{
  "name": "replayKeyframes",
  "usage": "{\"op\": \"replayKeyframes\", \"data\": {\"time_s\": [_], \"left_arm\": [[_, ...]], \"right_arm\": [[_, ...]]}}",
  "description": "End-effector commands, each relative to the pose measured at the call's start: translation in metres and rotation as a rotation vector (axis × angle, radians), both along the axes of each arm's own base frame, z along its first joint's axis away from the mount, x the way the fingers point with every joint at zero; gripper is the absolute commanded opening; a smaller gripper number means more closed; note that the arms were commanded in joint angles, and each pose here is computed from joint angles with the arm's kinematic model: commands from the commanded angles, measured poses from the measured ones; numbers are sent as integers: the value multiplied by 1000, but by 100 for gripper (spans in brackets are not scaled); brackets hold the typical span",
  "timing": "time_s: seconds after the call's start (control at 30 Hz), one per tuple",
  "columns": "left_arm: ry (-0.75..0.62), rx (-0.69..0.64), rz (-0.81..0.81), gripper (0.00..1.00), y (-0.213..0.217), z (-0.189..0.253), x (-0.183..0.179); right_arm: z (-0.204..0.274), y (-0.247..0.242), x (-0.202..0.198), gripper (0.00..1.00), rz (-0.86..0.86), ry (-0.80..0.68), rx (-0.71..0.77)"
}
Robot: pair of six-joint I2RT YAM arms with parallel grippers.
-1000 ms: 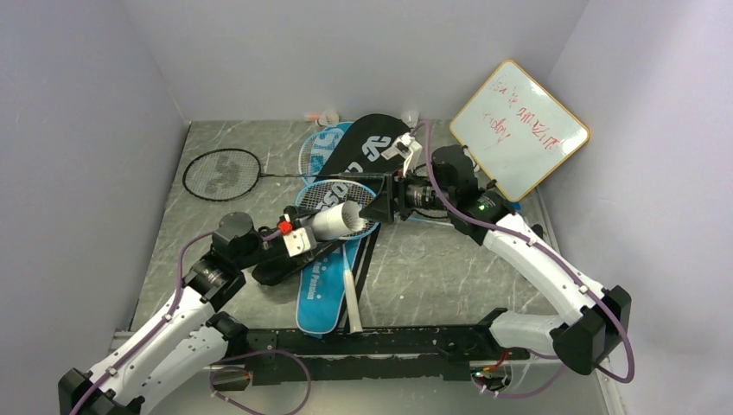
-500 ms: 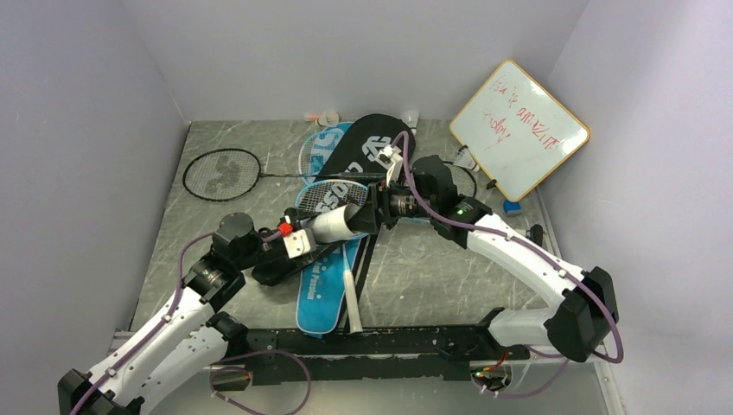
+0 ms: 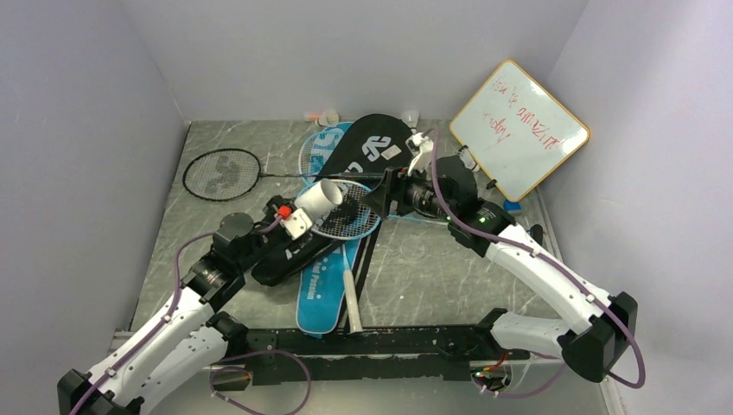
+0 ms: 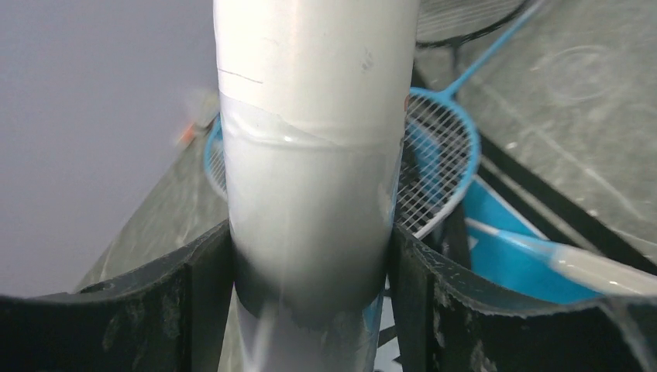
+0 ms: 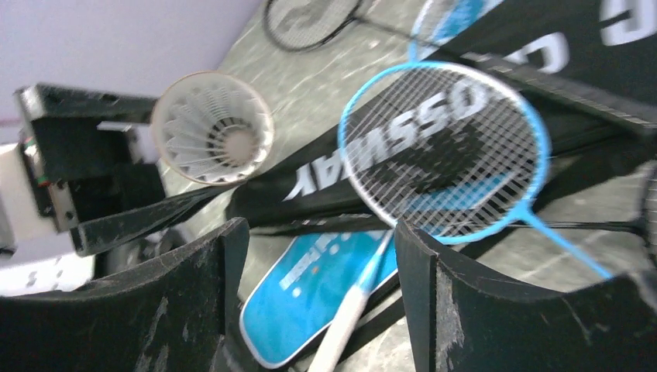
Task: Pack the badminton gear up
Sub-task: Place the shuttlecock at the shuttle tube.
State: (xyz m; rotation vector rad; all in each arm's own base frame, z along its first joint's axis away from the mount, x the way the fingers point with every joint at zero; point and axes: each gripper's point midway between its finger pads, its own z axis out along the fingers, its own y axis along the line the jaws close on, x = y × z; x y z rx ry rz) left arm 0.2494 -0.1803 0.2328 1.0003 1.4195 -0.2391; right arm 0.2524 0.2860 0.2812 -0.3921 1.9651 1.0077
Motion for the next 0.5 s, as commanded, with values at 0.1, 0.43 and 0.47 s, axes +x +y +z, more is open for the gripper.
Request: {"op": "replayKeyframes", "data": {"time_s": [0.1, 0.43, 0.47], "left_arm": [[-84, -55, 302, 53, 49, 38, 20], [-95, -68, 258, 53, 42, 42, 17], [-95, -70, 257, 53, 42, 43, 18]], "right_arm": [[9, -57, 61, 72, -437, -59, -139], [-46, -197, 148, 71, -1150, 106, -257], [-56, -208, 156, 71, -1205, 131, -278]]}}
